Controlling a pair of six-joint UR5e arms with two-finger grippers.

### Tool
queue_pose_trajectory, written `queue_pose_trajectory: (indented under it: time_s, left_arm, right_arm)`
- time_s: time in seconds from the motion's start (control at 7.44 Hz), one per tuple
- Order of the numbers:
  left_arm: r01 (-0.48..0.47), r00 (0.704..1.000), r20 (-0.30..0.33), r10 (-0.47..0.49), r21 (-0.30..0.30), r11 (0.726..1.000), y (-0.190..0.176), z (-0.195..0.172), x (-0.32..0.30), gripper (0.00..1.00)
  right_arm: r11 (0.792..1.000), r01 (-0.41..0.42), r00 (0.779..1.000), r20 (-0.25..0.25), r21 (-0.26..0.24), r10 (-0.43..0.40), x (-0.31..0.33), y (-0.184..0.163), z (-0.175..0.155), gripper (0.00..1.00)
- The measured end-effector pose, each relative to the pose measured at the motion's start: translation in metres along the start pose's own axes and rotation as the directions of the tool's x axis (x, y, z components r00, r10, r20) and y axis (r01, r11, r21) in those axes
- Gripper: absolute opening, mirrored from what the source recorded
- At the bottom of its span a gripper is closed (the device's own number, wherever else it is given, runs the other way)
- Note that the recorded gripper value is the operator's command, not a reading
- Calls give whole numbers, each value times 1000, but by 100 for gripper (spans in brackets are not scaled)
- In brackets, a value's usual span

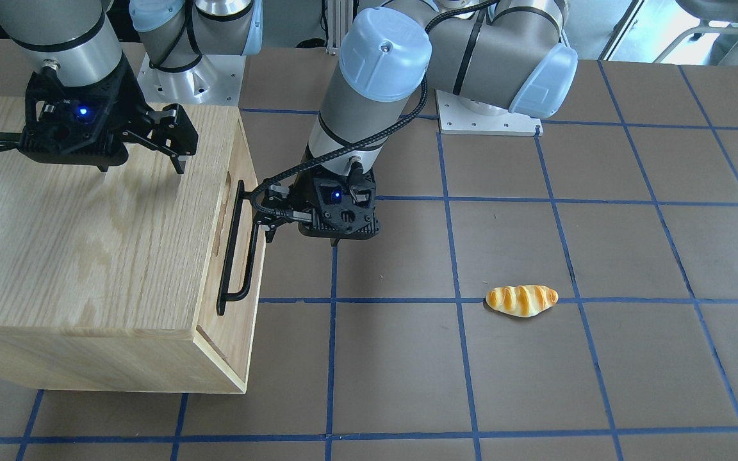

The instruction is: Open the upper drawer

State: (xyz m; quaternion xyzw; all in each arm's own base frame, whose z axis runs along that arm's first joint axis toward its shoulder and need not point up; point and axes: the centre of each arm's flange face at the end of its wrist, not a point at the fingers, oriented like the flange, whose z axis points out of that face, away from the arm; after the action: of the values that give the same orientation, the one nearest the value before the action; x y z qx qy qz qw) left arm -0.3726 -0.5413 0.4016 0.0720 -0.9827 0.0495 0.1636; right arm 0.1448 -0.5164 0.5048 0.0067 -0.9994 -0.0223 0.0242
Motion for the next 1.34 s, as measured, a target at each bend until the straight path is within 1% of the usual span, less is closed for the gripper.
queue_pose_trajectory:
  time_s: [0.54, 0.94, 1.34]
  left_arm:
    - [-27, 1000, -7, 27, -3, 1000, 4, 15, 15, 100]
    - [-41, 999, -10, 41, -2, 999, 5, 15, 17, 100]
    - [-87, 996, -19, 87, 6, 996, 6, 17, 21, 100]
  right_arm:
    - [1000, 1, 1000, 0, 0, -1, 0, 0, 0, 100]
    - [1000, 0, 1000, 0, 0, 0, 0, 0, 0, 100]
    - [1000, 0, 1000, 0, 0, 0, 0, 0, 0, 100]
